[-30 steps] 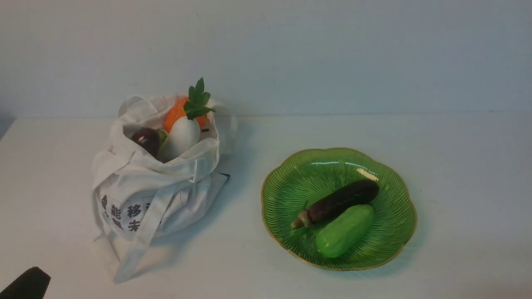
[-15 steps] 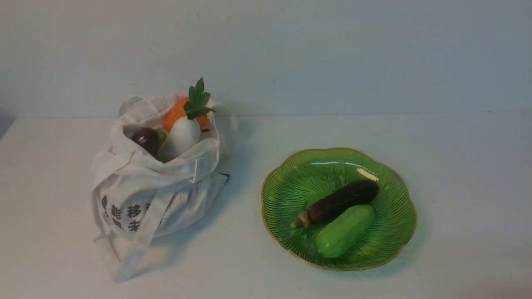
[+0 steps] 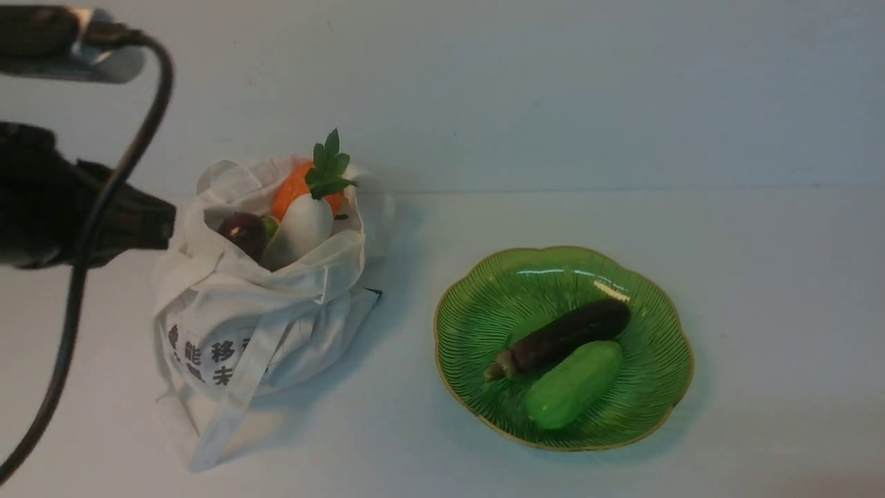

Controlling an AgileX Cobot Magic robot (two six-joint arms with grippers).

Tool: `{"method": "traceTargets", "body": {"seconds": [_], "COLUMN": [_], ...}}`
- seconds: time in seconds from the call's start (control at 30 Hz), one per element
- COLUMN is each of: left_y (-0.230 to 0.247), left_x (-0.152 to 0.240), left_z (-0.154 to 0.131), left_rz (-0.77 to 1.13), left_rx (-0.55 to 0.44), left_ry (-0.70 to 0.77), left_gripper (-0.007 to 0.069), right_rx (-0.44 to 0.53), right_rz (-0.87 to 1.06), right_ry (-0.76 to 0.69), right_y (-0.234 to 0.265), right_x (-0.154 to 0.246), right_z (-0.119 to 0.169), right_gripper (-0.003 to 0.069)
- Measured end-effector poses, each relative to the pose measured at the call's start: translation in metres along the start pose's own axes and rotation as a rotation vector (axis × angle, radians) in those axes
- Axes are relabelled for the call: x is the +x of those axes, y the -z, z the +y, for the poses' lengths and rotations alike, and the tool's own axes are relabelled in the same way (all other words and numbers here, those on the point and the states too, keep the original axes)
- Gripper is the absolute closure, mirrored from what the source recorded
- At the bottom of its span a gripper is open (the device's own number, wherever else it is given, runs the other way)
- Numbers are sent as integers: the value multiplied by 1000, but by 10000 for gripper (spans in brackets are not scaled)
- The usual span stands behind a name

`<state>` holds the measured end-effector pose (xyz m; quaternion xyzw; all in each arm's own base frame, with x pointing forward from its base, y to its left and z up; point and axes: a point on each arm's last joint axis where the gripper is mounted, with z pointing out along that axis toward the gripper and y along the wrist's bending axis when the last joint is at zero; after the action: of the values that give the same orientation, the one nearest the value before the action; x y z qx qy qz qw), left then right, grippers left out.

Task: Take vegetables from cloth bag on white table place on plate.
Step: 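Reach the gripper into the cloth bag toward the vegetables inside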

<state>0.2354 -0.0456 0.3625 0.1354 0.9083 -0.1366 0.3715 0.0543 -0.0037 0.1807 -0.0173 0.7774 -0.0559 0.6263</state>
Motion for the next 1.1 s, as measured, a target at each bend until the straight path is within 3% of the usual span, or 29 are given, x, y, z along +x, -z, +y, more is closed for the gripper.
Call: {"method": "traceTargets", "body": {"seconds": [0.3, 0.53, 0.67, 0.83, 0.87, 0.97, 1.1], "left_y": [-97, -145, -161, -184, -185, -203, -221], "left_x": [-50, -55, -52, -54, -55, -51, -45], "left_z": [33, 49, 53, 59, 59, 62, 66], "left_rz": [199, 261, 252, 169, 167, 141, 143], "left_rx": [53, 82, 85, 83, 83, 106, 121], "left_ry": [-39, -154, -185, -219, -219, -211, -191], "left_gripper": [630, 606, 527, 249, 239, 99, 45], "right_rx": [0, 0, 0, 0, 0, 0, 0], "right_rz": [0, 0, 0, 0, 0, 0, 0], "right_ry": [0, 0, 0, 0, 0, 0, 0], "right_y": [0, 0, 0, 0, 0, 0, 0], "right_x": [0, 0, 0, 0, 0, 0, 0], "right_z": [0, 0, 0, 0, 0, 0, 0], "right_gripper": [673, 673, 673, 673, 673, 673, 673]}}
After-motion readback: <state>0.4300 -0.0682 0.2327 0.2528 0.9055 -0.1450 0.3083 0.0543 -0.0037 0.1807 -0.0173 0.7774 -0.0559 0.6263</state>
